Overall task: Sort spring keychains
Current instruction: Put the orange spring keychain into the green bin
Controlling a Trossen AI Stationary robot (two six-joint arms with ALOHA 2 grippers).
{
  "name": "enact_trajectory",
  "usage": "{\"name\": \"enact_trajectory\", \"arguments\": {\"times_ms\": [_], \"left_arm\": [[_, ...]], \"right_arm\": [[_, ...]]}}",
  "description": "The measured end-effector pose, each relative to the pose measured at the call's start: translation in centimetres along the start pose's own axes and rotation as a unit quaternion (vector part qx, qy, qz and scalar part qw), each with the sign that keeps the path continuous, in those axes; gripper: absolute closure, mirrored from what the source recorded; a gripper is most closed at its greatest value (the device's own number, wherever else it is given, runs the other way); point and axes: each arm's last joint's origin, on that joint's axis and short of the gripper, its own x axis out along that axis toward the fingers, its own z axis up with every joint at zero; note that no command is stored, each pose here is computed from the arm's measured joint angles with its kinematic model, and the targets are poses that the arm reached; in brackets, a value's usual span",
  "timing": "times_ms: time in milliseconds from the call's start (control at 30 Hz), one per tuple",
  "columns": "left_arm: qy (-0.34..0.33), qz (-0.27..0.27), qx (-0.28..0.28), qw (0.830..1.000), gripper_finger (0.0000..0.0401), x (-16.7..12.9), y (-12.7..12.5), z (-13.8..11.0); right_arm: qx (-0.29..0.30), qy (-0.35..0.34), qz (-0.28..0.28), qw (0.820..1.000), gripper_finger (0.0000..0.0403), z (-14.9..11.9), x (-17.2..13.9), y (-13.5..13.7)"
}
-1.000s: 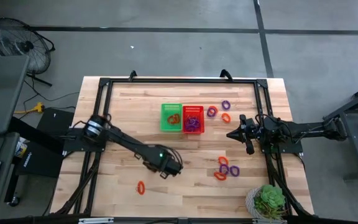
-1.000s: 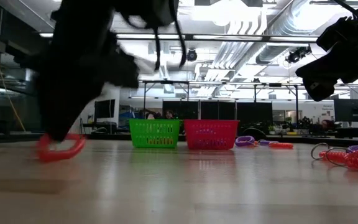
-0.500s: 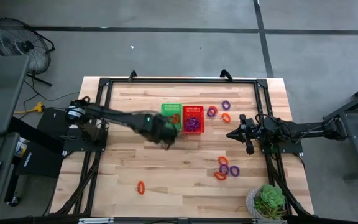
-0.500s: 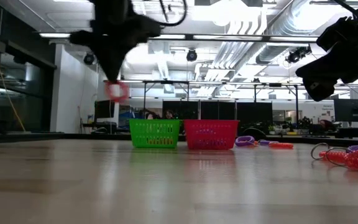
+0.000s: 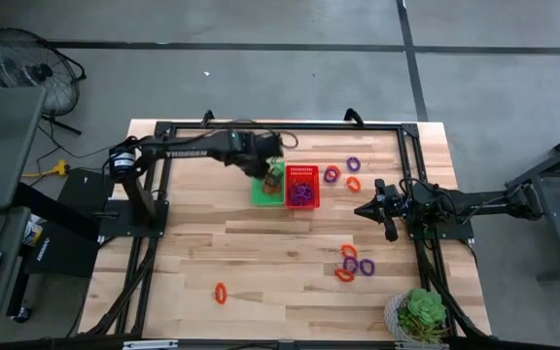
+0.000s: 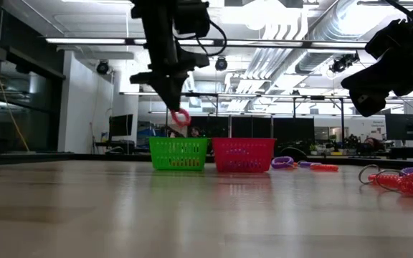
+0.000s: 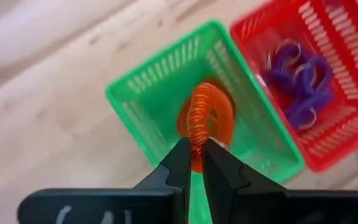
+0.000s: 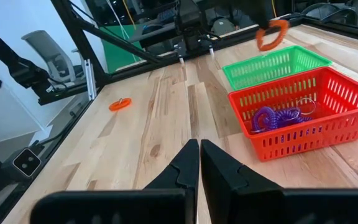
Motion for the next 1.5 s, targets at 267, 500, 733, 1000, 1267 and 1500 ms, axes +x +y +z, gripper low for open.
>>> {"name": "enact_trajectory", "arguments": {"times_ms": [267,500,733,1000,1267,1500], "left_arm": [[-0.023,-0.019,0.007,1.000,0.0375,0.3,1.3,1.9],[-0.003,-0.028,0.022,0.999,0.0375,0.3,1.4,1.7],[0.030,-0.020,0.038,0.999,0.0370,1.2,1.5,1.3],[0.039,-0.018,0.046,0.998,0.0291,1.1,1.3,1.0],[0.052,-0.019,0.051,0.997,0.0244,1.0,1.2,0.7],[0.061,-0.003,0.074,0.995,0.0251,0.0,0.3,-0.9]], "right_arm": [[0.000,0.000,0.000,1.000,0.0391,0.0,0.0,0.0],[0.000,0.000,0.000,1.000,0.0391,0.0,0.0,0.0],[0.000,0.000,0.000,1.000,0.0391,0.0,0.0,0.0],[0.000,0.000,0.000,1.000,0.0391,0.0,0.0,0.0],[0.000,0.000,0.000,1.000,0.0391,0.0,0.0,0.0],[0.000,0.000,0.000,1.000,0.0391,0.0,0.0,0.0]]}}
